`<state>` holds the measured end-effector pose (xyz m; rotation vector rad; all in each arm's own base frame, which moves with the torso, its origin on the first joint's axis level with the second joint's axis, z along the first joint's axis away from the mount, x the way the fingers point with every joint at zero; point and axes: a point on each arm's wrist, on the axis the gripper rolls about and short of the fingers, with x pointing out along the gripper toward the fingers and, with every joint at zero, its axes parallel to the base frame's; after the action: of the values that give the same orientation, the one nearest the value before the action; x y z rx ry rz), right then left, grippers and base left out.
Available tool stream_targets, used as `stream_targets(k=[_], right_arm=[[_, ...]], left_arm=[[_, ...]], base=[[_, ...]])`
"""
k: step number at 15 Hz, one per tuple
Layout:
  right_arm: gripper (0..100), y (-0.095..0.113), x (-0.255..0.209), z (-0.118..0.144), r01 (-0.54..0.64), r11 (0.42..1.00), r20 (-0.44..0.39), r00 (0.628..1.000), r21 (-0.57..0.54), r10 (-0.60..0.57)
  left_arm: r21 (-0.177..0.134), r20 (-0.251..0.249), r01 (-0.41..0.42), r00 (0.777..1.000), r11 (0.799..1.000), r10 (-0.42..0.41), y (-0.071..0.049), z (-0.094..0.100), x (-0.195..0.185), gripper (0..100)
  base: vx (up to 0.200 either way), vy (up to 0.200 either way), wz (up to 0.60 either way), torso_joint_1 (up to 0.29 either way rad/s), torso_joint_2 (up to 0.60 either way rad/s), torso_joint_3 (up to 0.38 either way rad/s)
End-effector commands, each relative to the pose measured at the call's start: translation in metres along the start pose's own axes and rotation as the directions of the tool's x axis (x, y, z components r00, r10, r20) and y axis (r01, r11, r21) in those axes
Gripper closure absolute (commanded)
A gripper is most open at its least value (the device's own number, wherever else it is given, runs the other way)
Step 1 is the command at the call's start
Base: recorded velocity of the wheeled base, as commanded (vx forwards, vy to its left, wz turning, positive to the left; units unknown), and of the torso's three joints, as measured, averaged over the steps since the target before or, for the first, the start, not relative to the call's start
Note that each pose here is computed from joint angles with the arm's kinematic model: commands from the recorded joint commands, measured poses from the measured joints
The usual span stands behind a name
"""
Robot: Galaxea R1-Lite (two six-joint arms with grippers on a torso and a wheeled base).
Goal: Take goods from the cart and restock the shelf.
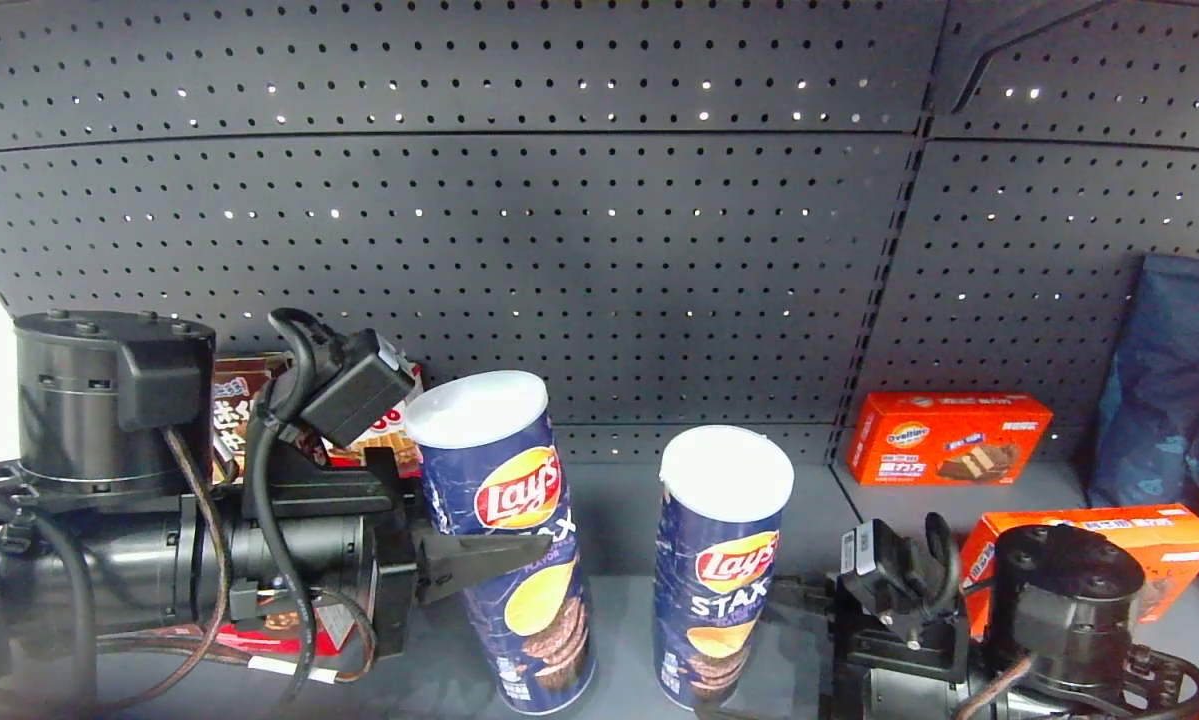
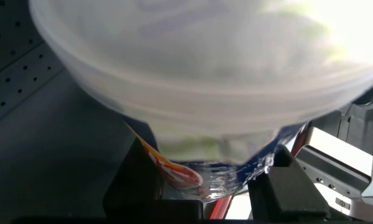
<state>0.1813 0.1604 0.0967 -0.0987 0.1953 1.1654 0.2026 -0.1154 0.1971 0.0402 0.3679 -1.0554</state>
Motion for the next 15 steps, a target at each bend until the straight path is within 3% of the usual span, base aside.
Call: stream_targets(k=[1, 3, 5, 6, 9, 11, 13, 15], right_arm=[[0, 0.020, -0.044, 0.012, 0.016, 0.999, 0.065, 0.998, -0.035, -0.013], [0, 0.023, -0.084, 0.018, 0.119, 0.990, 0.141, 0.984, -0.074, -0.107], [0, 0.022, -0.114, 0.021, 0.253, 0.963, 0.204, 0.952, -0.097, -0.229], [0, 0.021, -0.133, 0.024, 0.351, 0.932, 0.236, 0.917, -0.096, -0.321], [0, 0.033, -0.156, 0.025, 0.461, 0.884, 0.260, 0.866, -0.085, -0.427], [0, 0.045, -0.174, 0.020, 0.614, 0.789, 0.248, 0.769, -0.031, -0.589], [0, 0.061, -0.191, 0.012, 0.681, 0.732, 0.259, 0.703, 0.025, -0.663], [0, 0.089, -0.205, -0.009, 0.706, 0.707, 0.248, 0.676, 0.051, -0.694]], left_arm=[[0.000, 0.001, -0.001, 1.000, 1.000, 0.001, 0.000, 0.000, -0.001, 100], [0.000, 0.001, -0.001, 1.000, 1.000, 0.001, 0.000, 0.000, -0.001, 100], [0.000, 0.002, -0.003, 1.000, 1.000, 0.003, 0.000, 0.000, -0.001, 100], [-0.001, 0.000, -0.001, 1.000, 1.000, 0.001, 0.000, 0.000, 0.000, 100], [0.001, 0.002, 0.000, 1.000, 1.000, 0.000, 0.000, 0.000, 0.000, 100], [-0.002, 0.000, -0.004, 1.000, 1.000, 0.004, 0.001, 0.000, 0.000, 100], [0.001, 0.010, -0.019, 1.000, 1.000, 0.019, 0.003, 0.002, -0.001, 100], [0.005, 0.016, -0.023, 1.000, 1.000, 0.023, 0.003, 0.004, -0.002, 100]], base=[[0.000, 0.000, 0.00, 0.000, 0.00, 0.000], [0.000, 0.000, 0.00, 0.000, 0.00, 0.000], [0.000, 0.000, 0.00, 0.000, 0.00, 0.000], [0.000, 0.000, 0.00, 0.000, 0.00, 0.000], [0.000, 0.000, 0.00, 0.000, 0.00, 0.000], [0.000, 0.000, 0.00, 0.000, 0.00, 0.000], [0.000, 0.000, 0.00, 0.000, 0.00, 0.000], [0.000, 0.000, 0.00, 0.000, 0.00, 0.000]])
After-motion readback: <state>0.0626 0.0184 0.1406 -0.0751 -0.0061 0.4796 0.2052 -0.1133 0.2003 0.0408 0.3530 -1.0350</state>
